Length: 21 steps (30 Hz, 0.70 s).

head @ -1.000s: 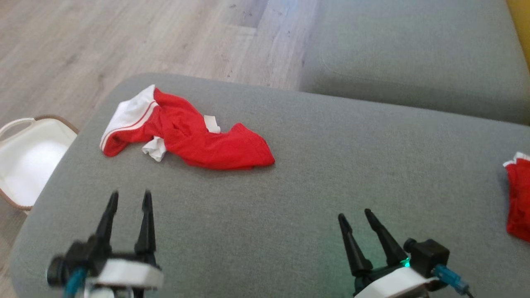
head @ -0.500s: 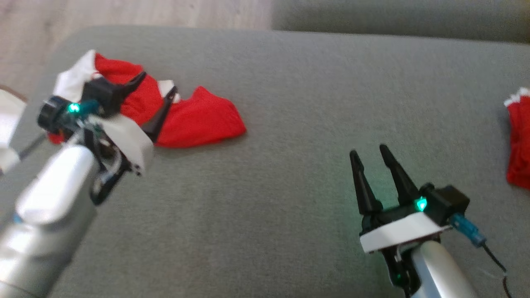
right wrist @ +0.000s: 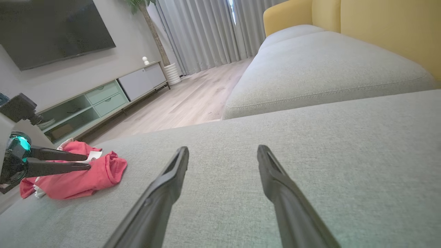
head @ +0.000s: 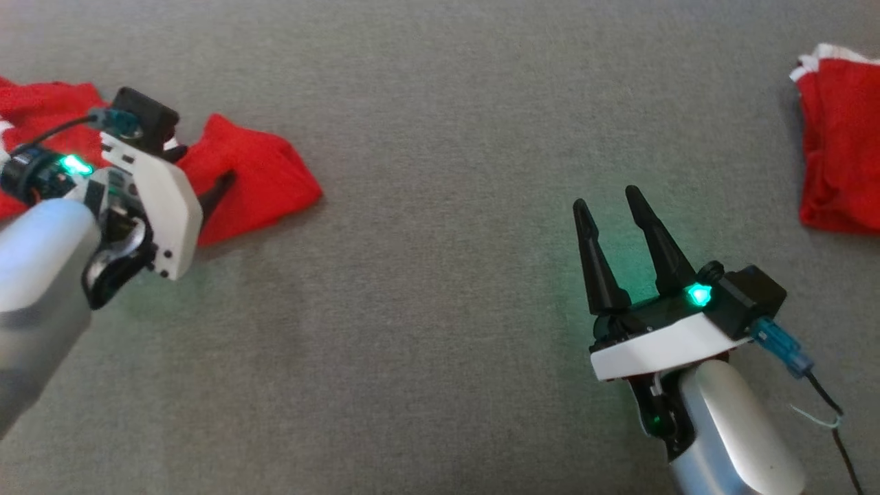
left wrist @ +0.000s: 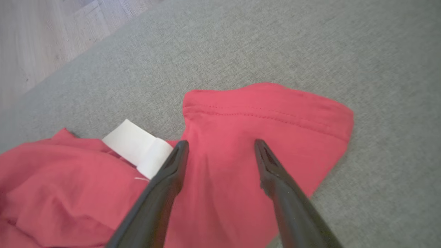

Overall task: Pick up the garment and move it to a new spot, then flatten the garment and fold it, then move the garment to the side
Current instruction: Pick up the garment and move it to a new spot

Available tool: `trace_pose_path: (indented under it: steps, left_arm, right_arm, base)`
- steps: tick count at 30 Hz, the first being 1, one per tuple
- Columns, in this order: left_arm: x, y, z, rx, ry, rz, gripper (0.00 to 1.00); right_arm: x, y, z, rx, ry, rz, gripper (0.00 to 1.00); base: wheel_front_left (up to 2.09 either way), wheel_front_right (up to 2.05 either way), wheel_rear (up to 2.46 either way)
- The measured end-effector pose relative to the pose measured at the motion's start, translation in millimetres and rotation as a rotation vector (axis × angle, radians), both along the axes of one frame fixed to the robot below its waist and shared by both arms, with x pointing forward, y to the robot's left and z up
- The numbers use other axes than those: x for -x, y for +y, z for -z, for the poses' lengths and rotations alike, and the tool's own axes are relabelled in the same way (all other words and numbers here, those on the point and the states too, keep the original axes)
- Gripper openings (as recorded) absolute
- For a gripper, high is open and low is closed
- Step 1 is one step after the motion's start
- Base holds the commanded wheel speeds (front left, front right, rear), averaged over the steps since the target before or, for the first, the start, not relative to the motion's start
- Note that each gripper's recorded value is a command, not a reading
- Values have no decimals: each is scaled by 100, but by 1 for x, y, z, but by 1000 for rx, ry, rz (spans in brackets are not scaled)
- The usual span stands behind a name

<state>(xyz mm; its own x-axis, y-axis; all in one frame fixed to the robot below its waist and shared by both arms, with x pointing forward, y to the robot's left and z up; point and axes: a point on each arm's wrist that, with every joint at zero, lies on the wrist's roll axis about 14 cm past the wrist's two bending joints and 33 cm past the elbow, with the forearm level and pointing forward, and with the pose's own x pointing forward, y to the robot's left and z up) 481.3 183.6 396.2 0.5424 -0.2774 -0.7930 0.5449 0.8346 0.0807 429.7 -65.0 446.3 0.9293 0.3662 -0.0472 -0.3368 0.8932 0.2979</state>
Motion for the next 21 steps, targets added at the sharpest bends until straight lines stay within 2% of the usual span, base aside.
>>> trace_pose_path:
  steps: [5,10,11,12,16,21]
  left_arm:
    - [-4,6,18,-38,73,-11,100]
    - [12,1,28,-7,216,-50,100]
    - [14,0,27,-5,233,-51,37]
    - [16,-3,26,3,242,-47,0]
    - [16,-10,19,37,184,-21,0]
    - [-18,-22,-27,92,-127,56,0]
  right_arm:
    - [0,-10,7,8,18,26,100]
    - [0,-15,6,16,15,39,100]
    - [0,-15,5,16,13,41,100]
    - [0,-16,5,16,11,42,100]
    - [-1,-15,1,14,0,42,100]
    - [1,-10,-8,12,-22,28,100]
  base:
    - [0,0,0]
    - [0,0,0]
    - [0,0,0]
    - [0,0,0]
    - [0,0,0]
    - [0,0,0]
